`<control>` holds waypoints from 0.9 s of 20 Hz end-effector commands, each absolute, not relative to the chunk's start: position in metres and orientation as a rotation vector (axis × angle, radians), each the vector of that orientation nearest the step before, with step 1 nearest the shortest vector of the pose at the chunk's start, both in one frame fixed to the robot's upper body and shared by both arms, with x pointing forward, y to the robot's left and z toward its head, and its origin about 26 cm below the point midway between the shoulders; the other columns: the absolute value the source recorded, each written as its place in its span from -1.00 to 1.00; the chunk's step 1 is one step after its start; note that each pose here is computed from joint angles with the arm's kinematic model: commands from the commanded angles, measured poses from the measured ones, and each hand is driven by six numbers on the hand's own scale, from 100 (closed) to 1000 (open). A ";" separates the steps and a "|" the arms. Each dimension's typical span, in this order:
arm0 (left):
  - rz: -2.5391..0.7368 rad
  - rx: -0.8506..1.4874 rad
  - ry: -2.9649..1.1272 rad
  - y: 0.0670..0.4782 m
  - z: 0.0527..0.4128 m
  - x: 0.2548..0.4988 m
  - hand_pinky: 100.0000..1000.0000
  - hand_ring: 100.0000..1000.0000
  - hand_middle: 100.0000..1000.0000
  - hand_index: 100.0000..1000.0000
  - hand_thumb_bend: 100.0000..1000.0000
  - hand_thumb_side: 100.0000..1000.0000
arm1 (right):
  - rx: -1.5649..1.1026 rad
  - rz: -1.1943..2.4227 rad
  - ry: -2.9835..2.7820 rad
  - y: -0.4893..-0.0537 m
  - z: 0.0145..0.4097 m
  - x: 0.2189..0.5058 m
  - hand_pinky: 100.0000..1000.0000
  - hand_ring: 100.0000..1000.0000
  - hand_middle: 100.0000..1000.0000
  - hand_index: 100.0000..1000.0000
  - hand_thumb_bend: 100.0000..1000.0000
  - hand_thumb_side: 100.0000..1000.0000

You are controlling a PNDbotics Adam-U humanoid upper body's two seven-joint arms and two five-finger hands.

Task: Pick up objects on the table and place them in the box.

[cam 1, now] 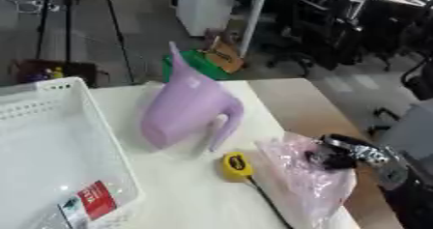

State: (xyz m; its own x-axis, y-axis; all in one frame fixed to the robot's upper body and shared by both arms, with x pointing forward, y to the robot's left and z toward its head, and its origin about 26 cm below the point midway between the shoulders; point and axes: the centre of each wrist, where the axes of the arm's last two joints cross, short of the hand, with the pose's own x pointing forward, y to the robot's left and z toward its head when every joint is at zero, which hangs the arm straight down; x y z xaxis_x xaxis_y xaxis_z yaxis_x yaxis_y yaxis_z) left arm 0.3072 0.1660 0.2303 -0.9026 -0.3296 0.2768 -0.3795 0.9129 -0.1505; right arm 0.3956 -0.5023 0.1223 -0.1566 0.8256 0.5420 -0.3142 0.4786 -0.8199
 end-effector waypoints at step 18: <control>0.300 0.512 -2.847 0.161 0.236 0.303 0.82 0.90 0.74 0.52 -1.00 1.00 | -0.136 0.992 -1.584 -0.507 0.161 0.403 -1.00 -0.25 -0.78 -0.52 -1.00 0.18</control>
State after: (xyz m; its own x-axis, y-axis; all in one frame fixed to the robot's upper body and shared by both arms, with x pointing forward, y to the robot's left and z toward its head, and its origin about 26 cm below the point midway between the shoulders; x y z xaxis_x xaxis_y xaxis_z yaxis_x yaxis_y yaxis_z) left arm 0.3069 0.1635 0.2300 -0.9021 -0.3238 0.2852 -0.3751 0.9152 -0.1476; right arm 0.4045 -0.4977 0.1337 -0.1515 0.5521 0.8199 -0.3736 0.7359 -0.5646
